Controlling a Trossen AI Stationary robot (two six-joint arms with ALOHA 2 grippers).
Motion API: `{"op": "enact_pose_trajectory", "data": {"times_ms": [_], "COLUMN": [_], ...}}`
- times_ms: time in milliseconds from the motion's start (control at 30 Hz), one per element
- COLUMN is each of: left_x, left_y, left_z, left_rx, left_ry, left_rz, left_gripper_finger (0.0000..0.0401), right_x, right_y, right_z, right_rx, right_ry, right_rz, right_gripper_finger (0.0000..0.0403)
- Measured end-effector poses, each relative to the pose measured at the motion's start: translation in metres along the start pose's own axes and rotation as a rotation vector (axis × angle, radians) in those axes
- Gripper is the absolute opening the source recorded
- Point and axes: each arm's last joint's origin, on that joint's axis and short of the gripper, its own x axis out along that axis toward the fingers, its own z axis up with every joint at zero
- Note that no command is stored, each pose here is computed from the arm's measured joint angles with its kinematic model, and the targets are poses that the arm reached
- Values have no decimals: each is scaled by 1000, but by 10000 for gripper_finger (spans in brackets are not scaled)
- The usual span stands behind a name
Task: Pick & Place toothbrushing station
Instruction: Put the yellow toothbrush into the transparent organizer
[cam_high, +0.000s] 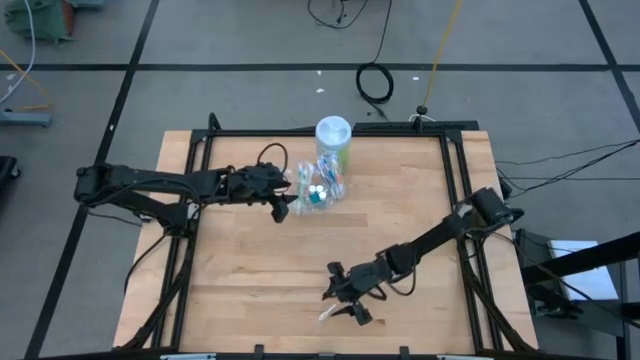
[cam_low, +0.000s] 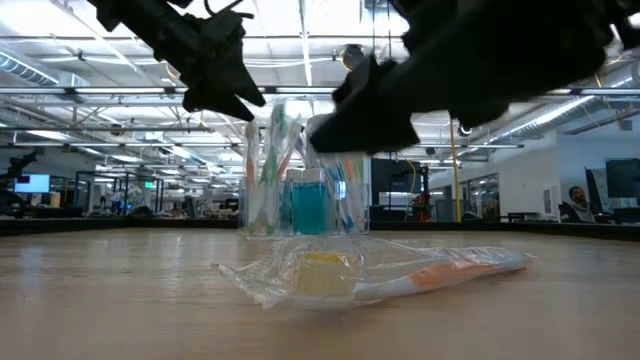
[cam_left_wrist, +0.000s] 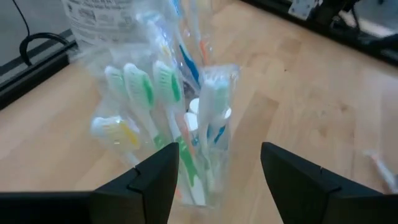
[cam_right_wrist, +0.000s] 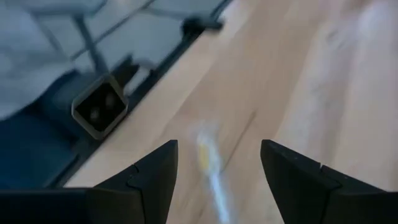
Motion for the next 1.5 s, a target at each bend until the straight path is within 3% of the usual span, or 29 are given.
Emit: {"op": "enact_pose_trajectory", "data": {"times_ms": [233,567,700,1000,1167,1333,1500], "left_x": [-10,-8,-8,-9,-11,-30,-43], "left_y": [2,0,-1,-8,-13,-13,-11], "left_z": [0,-2,-2,-5,-7,1,5], "left_rx": [-95,-89,-89,-75,29,-39,-50], "left_ry": [9,45,51,59,99,53,18], "left_rz": [3,-54,-64,-93,-199,-294,-316], "left_gripper_finger": [234,234,234,234,234,234,234], "right_x": [21,25,24,22,20,12,-9], "right_y": [-2,-5,-7,-15,-17,-17,-15], "right_z": [-14,-31,-34,-38,-33,-21,13], "right_rx": [35,-29,-79,-73,-76,-54,-72], "right_ry": [84,200,231,278,241,210,96], "right_rz": [65,34,-4,-53,-59,-79,-87], "right_gripper_finger": [221,192,164,69,11,20,9]}}
